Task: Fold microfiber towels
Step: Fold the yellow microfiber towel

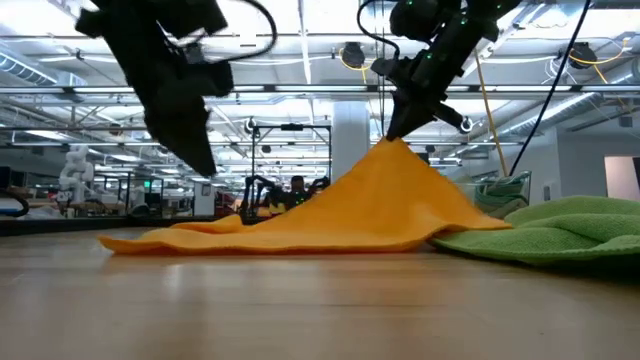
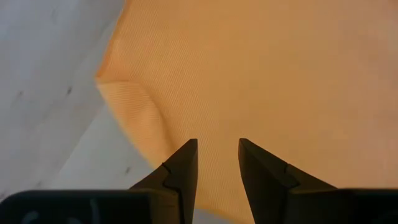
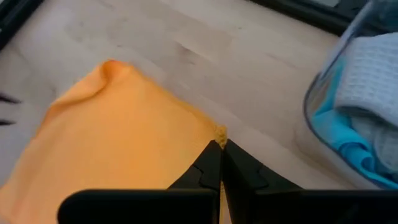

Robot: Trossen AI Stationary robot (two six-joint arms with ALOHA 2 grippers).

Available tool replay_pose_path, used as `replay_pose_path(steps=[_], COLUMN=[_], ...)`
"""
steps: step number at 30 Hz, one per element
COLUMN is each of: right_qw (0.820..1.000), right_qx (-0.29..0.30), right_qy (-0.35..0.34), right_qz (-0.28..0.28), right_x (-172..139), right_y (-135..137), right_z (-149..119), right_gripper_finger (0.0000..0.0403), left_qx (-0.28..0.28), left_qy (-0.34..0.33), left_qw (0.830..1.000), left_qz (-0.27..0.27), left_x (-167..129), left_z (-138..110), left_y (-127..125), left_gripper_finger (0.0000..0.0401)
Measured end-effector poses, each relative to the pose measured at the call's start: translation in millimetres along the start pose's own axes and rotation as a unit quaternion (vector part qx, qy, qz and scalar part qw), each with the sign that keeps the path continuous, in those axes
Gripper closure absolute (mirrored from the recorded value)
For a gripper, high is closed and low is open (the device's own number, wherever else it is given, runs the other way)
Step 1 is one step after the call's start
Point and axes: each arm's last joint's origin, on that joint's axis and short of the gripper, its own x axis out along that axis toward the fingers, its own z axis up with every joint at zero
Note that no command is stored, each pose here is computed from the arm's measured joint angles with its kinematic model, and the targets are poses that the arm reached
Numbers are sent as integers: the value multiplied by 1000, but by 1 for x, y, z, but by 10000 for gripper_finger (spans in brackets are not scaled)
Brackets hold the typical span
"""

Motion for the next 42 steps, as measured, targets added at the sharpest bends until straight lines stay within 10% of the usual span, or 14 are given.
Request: replay_pose_path(steps=[12,28,42], right_qw=[999,995,994], right_qx=[-13,-57,-62], right_qy=[29,70,75], right_qz=[42,47,46], right_x=[2,1,0], right_y=[2,-2,-3], right_z=[-1,-7,-8], right_gripper_finger=[403,403,403], left_qx=[67,-8,-98], left_qy=[-3,87,92], left_qw=[995,984,987], left_qz=[69,158,84], left_x=[63,75,64], left_z=[10,7,16], left_y=[9,64,97], left_gripper_finger=[283,283,283])
